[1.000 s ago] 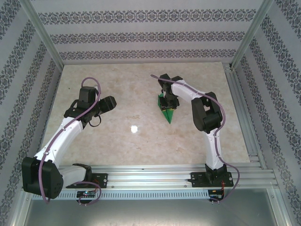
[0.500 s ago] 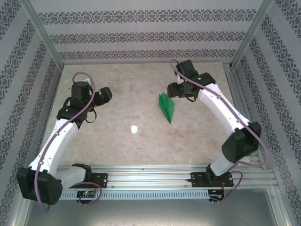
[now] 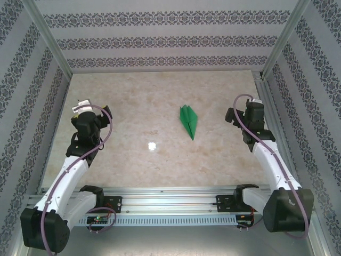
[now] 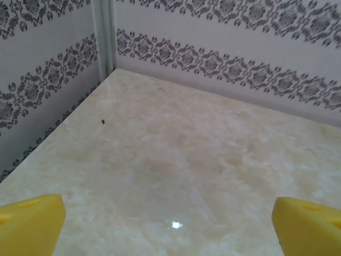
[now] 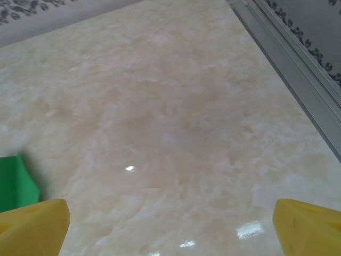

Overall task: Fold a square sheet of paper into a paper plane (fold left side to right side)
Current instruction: Reset both arms

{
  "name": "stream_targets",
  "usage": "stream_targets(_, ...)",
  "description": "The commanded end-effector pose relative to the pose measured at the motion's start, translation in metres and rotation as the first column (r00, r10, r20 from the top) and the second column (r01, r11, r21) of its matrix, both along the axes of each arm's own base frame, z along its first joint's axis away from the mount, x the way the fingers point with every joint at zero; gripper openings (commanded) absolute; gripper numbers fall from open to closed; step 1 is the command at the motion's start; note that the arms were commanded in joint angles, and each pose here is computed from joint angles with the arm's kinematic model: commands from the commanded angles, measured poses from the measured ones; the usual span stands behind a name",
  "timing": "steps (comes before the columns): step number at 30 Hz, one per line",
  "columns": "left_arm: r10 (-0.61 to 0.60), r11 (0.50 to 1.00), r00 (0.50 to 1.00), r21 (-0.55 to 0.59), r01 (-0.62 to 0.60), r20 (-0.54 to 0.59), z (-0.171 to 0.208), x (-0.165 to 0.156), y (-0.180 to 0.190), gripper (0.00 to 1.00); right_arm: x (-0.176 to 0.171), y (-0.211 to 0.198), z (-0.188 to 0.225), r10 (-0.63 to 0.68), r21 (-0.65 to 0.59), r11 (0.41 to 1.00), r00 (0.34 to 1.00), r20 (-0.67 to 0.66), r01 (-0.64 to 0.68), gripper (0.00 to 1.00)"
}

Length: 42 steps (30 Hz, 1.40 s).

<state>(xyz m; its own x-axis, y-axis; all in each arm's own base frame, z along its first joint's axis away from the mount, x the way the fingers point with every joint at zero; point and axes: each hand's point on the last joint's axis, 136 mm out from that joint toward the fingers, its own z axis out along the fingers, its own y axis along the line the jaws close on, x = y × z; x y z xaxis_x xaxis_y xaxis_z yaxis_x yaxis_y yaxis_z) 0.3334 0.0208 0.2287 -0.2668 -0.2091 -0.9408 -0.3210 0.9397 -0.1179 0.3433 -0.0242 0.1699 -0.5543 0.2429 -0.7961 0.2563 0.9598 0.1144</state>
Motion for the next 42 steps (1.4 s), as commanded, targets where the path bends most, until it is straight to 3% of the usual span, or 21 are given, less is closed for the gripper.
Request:
stream_targets(1,0.051,0.991,0.996,0.120,-0.059,0.076,0.008,0.004,0.018,1.00,0.020,-0.017,0.010,-0.035,-0.060,0.997,0.984,0.174,0.046,0.98)
stream_targets(9,0.006,0.977,0.999,0.215,0.002,-0.038,-0.040,0.019,0.016,1.00,0.050,-0.015,-0.025,0.043,-0.144,0.990,0.957,0.288,-0.001,0.98)
stream_targets(16,-0.138,0.964,0.989,0.237,0.124,0.047,-0.052,0.029,-0.005,1.00,0.063,0.006,-0.036,0.187,-0.206,0.972,0.905,0.382,-0.115,0.98)
stream_targets(24,-0.310,0.933,0.949,0.208,0.293,0.054,-0.082,0.042,-0.035,1.00,0.058,0.000,-0.041,0.161,-0.197,0.977,0.901,0.403,-0.087,0.98)
stream_targets(29,-0.330,0.928,0.942,0.203,0.312,0.062,-0.103,0.050,-0.039,1.00,0.057,0.000,-0.040,0.161,-0.199,0.976,0.900,0.406,-0.085,0.98)
stream_targets(32,-0.349,0.920,0.937,0.201,0.336,0.030,-0.118,0.066,-0.043,1.00,0.058,0.001,-0.040,0.164,-0.199,0.976,0.899,0.406,-0.088,0.98)
stream_targets(34,-0.358,0.916,0.932,0.172,0.361,-0.051,-0.127,0.071,-0.045,1.00,0.058,0.001,-0.040,0.165,-0.200,0.976,0.899,0.406,-0.089,0.98)
stream_targets(42,-0.309,0.936,0.950,0.165,0.310,-0.033,-0.125,0.072,-0.035,1.00,0.058,0.006,-0.040,0.191,-0.207,0.972,0.895,0.403,-0.114,0.98)
